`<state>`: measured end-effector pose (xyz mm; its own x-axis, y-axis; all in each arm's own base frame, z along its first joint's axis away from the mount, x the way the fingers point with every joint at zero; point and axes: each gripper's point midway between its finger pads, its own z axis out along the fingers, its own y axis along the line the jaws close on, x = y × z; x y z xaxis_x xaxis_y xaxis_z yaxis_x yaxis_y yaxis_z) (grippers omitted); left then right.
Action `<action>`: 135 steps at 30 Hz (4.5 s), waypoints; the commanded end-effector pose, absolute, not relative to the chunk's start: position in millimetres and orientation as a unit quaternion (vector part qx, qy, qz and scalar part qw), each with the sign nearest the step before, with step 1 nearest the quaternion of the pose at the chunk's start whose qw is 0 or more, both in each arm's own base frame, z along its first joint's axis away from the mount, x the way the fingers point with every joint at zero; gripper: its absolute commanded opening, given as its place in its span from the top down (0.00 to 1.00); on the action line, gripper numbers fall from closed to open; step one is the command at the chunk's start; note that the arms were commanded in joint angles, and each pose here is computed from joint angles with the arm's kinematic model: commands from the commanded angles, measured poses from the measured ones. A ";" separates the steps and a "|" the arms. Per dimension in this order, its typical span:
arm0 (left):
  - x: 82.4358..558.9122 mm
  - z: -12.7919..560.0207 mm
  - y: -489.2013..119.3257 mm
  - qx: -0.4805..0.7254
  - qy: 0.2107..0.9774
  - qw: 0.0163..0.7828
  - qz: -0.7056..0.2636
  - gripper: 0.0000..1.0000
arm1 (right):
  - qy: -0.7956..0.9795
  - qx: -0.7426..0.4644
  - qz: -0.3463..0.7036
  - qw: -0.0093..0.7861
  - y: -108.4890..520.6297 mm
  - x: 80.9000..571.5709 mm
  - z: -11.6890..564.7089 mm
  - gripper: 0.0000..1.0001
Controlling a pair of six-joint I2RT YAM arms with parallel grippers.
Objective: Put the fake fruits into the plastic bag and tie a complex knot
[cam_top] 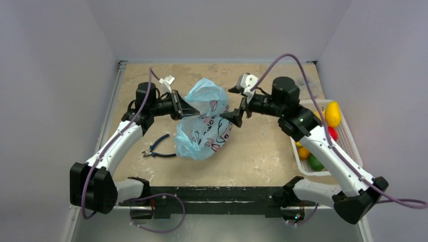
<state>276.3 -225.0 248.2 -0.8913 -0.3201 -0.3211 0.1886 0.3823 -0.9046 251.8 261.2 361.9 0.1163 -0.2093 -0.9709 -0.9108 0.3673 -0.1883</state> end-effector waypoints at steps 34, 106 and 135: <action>257.1 261.3 -180.5 0.099 0.786 0.319 -0.520 1.00 | 0.673 -0.422 0.186 0.578 198.8 314.3 335.2 1.00; 271.2 323.3 -161.6 0.001 0.792 0.416 -0.446 1.00 | 0.878 0.015 0.298 0.374 253.5 374.8 213.4 1.00; 283.4 270.0 -185.5 0.156 0.853 0.264 -0.423 1.00 | 0.707 -0.318 0.241 0.584 197.6 350.4 295.3 0.01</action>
<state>298.9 -162.4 234.3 -0.8211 0.0050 -0.5707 0.3908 0.7336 -0.5559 350.2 185.5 205.1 -0.5797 -0.0934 -0.8094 -0.5469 0.7810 0.3016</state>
